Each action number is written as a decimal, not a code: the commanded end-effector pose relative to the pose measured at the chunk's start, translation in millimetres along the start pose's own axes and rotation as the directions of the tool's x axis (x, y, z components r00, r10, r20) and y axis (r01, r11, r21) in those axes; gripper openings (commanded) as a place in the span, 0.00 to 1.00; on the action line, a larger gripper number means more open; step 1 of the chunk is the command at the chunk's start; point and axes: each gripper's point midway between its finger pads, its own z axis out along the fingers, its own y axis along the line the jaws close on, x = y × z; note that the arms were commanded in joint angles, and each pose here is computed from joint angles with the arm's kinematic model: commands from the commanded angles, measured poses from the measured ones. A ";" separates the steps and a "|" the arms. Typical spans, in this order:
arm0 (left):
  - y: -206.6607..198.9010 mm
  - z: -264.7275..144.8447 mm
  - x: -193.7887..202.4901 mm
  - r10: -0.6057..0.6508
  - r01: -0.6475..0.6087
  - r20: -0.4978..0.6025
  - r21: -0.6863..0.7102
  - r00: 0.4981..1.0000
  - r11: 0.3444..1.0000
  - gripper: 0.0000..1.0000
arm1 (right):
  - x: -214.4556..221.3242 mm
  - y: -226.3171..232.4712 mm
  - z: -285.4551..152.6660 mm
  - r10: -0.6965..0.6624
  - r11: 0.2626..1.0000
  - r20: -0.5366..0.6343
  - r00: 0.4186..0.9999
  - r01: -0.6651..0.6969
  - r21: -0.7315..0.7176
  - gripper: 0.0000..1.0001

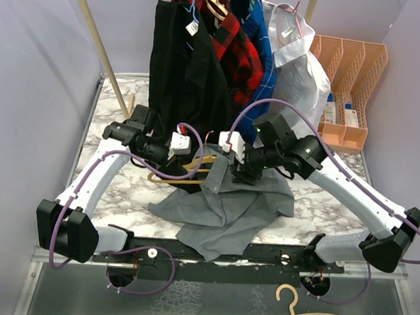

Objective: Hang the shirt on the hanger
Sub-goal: Hang the shirt on the hanger.

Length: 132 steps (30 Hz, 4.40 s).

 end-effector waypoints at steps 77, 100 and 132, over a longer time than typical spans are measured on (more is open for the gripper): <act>68.6 10.6 -123.7 -0.254 0.325 0.503 -0.059 0.826 0.944 0.99 | -50.5 -47.4 -141.2 0.190 0.647 0.828 0.527 -0.702 0.298 0.01; 73.3 62.1 -76.0 -0.240 0.294 0.379 -0.090 0.894 0.952 0.99 | -72.1 -40.7 -137.5 0.207 0.704 0.851 0.482 -0.677 0.212 0.01; 53.1 39.5 -134.7 -0.316 0.271 0.525 0.164 0.790 0.949 0.00 | -47.9 -20.4 -126.8 0.263 0.721 0.810 0.524 -0.664 0.196 0.01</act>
